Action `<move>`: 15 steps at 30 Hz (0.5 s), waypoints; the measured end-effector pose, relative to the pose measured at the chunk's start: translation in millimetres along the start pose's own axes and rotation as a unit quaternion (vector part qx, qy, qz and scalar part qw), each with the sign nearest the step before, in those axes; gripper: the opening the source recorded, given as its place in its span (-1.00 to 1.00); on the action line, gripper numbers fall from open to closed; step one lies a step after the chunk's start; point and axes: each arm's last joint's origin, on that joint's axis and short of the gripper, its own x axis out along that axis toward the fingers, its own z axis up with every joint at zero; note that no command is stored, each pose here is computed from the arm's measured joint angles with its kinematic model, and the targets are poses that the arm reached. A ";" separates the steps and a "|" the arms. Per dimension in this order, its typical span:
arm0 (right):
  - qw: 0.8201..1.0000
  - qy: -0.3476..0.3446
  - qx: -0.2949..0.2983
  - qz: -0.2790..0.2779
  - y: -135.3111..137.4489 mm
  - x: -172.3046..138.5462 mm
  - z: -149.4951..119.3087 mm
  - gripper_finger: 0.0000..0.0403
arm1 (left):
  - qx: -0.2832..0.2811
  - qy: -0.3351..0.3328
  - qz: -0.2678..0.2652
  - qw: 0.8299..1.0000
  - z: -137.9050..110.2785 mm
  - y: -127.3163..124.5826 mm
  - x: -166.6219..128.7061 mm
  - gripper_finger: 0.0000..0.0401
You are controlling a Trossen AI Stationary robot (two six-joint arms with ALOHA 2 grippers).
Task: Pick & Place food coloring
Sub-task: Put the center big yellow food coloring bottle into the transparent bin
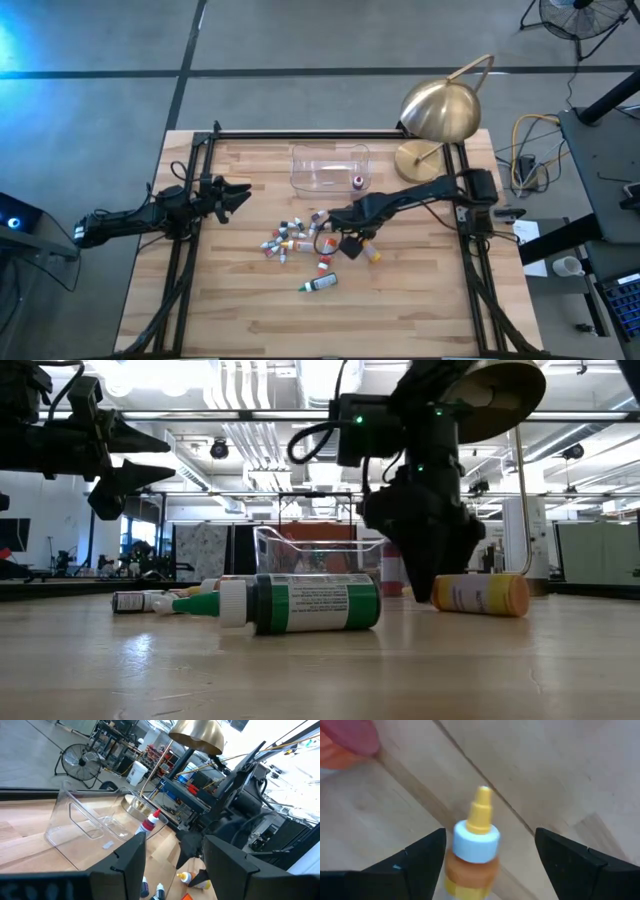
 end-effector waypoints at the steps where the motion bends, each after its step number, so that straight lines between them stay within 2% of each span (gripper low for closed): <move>1: 1.000 0.002 -0.008 -0.001 1.7 1.4 1.6 0.43 | 0.000 0.000 0.000 1.000 0.0 0.0 0.0 -0.17; 11: 1.000 0.026 -0.004 0.008 10.4 9.9 17.3 0.23 | 0.000 0.000 0.000 1.000 0.0 0.0 0.0 -0.17; 15: 1.000 0.029 -0.002 0.003 8.9 8.4 16.9 0.07 | 0.000 0.000 0.000 1.000 0.0 0.0 0.0 -0.17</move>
